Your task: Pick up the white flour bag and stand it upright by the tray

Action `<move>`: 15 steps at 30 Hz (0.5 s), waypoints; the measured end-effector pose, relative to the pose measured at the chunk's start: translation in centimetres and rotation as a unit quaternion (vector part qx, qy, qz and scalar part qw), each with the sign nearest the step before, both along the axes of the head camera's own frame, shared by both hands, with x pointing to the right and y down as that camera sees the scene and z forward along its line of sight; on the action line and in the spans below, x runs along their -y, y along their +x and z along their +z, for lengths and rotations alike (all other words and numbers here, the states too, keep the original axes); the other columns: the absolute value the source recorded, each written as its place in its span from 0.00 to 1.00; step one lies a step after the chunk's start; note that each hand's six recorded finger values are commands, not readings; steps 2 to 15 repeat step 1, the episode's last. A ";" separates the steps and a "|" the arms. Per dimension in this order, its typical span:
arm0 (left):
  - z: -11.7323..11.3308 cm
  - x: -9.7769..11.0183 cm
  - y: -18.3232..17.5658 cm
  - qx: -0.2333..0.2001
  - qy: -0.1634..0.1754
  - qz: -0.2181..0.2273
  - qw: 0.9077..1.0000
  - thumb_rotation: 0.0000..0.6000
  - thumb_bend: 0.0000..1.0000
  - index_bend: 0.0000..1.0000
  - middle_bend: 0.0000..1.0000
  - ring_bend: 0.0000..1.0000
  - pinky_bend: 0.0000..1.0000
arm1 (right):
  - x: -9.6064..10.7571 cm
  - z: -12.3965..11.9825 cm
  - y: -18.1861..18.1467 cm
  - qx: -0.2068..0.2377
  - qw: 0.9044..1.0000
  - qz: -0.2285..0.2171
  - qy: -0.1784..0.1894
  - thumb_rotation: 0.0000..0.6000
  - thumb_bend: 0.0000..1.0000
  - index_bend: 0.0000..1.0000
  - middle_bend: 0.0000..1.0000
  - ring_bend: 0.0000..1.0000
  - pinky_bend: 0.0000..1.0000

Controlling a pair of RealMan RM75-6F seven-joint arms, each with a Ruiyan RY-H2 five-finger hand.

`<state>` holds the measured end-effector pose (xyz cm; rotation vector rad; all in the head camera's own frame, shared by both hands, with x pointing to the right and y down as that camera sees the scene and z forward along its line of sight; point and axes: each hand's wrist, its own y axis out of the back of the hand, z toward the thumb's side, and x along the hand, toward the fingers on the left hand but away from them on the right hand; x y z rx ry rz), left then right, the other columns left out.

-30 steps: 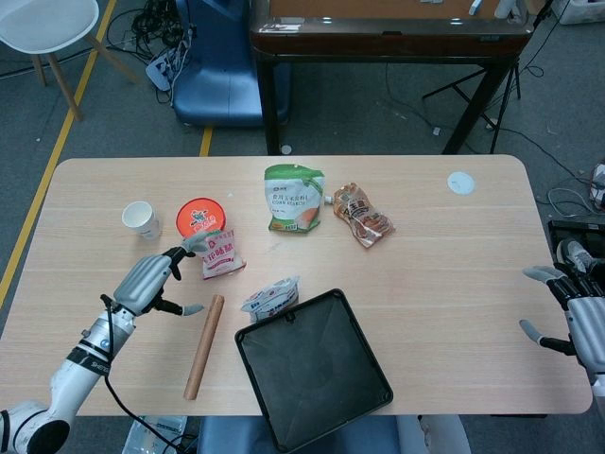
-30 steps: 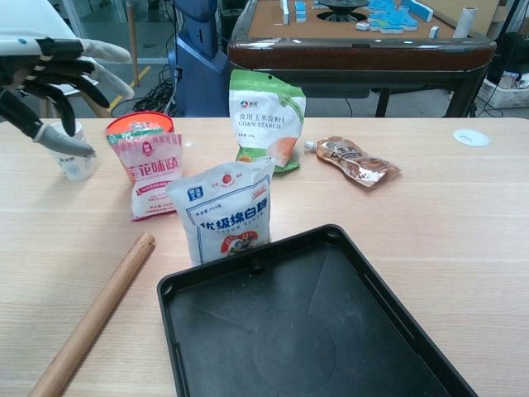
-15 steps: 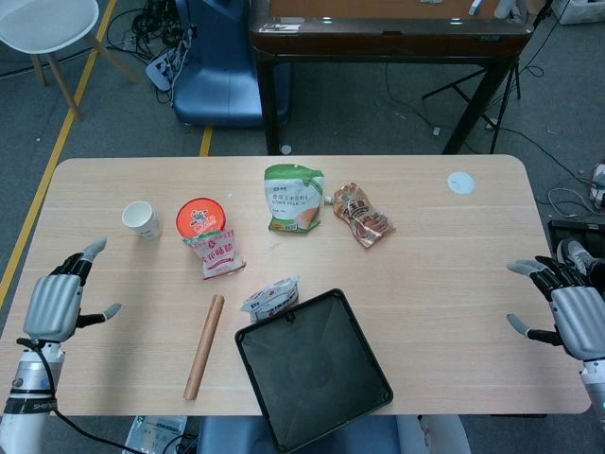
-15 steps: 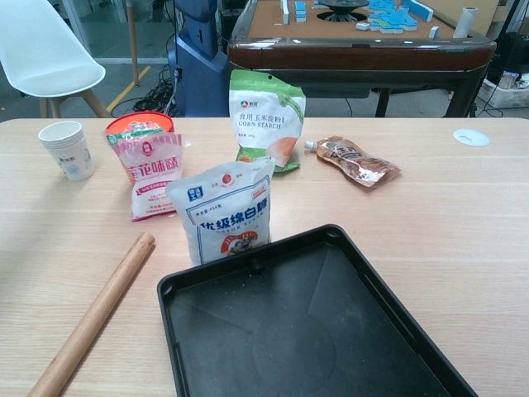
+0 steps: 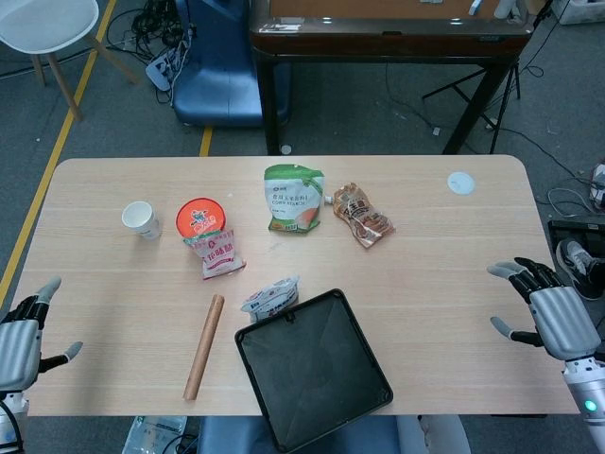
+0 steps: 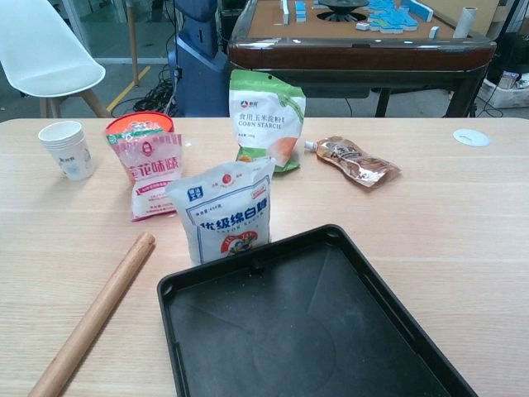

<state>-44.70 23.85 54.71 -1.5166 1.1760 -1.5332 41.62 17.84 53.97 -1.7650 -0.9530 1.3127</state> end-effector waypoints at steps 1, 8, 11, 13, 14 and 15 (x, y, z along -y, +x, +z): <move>0.0 -0.2 0.1 -0.002 0.001 0.001 1.000 1.00 0.11 0.11 0.18 0.21 0.32 | 0.0 0.0 -0.1 0.001 1.000 -0.001 0.000 1.00 0.22 0.24 0.25 0.14 0.17; 0.0 -0.2 0.1 -0.002 0.001 0.001 1.000 1.00 0.11 0.11 0.18 0.21 0.32 | 0.0 0.0 -0.1 0.001 1.000 -0.001 0.000 1.00 0.22 0.24 0.25 0.14 0.17; 0.0 -0.2 0.1 -0.002 0.001 0.001 1.000 1.00 0.11 0.11 0.18 0.21 0.32 | 0.0 0.0 -0.1 0.001 1.000 -0.001 0.000 1.00 0.22 0.24 0.25 0.14 0.17; 0.0 -0.2 0.1 -0.002 0.001 0.001 1.000 1.00 0.11 0.11 0.18 0.21 0.32 | 0.0 0.0 -0.1 0.001 1.000 -0.001 0.000 1.00 0.22 0.24 0.25 0.14 0.17; 0.0 -0.2 0.1 -0.002 0.001 0.001 1.000 1.00 0.11 0.11 0.18 0.21 0.32 | 0.0 0.0 -0.1 0.001 1.000 -0.001 0.000 1.00 0.22 0.24 0.25 0.14 0.17; 0.0 -0.2 0.1 -0.002 0.001 0.001 1.000 1.00 0.11 0.11 0.18 0.21 0.32 | 0.0 0.0 -0.1 0.001 1.000 -0.001 0.000 1.00 0.22 0.24 0.25 0.14 0.17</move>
